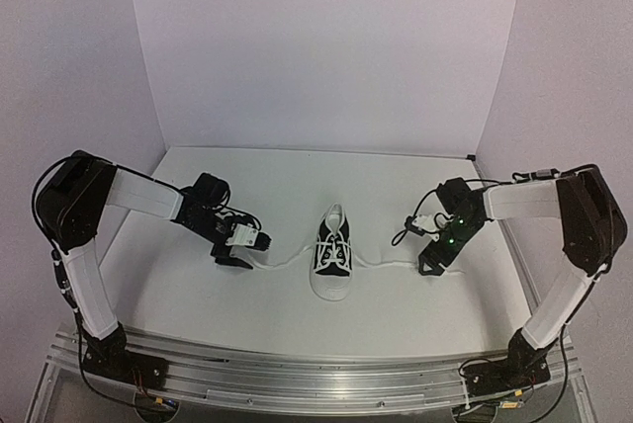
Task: Tie the shoes
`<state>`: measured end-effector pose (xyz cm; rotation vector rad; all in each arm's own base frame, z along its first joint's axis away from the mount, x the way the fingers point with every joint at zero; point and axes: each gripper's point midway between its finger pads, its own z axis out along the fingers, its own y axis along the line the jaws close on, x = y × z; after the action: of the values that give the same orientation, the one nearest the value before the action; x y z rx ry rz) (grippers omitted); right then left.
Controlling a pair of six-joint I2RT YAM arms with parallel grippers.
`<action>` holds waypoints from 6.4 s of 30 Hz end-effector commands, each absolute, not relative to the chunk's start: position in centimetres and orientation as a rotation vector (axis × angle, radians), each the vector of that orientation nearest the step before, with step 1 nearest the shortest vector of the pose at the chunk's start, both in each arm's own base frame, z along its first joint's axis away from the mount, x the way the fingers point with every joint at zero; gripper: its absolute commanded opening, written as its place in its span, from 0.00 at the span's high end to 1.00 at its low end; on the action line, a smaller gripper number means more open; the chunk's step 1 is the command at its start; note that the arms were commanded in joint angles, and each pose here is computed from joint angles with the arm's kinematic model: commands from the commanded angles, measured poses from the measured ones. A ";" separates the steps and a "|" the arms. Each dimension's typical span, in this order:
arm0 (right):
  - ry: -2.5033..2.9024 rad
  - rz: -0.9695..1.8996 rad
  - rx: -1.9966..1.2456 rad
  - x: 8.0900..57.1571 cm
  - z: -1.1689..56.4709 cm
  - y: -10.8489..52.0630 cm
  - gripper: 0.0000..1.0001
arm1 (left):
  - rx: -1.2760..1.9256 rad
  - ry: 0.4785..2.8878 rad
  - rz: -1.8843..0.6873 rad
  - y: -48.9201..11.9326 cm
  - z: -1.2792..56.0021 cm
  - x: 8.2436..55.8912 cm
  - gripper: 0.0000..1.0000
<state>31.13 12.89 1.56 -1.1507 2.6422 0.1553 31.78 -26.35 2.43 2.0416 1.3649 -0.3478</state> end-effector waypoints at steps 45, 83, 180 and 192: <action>2.244 0.886 -1.035 33.3 13.7 51.5 0.59 | 1.712 1.342 -0.414 -27.8 18.3 27.6 1.00; 1.853 0.439 -1.299 31.2 5.7 53.2 0.19 | 1.485 1.590 -0.356 -28.0 14.2 38.2 1.00; 2.268 1.088 -0.204 27.0 9.6 33.8 1.00 | 1.509 1.791 -0.863 -44.8 9.4 34.4 0.67; 2.280 1.060 -0.193 27.3 8.8 33.7 1.00 | 1.609 1.790 -0.893 -45.0 7.8 33.0 0.60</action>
<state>26.64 33.13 8.04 -0.1867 2.3199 1.0471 32.94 -44.10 8.12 1.5689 1.8144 -0.9101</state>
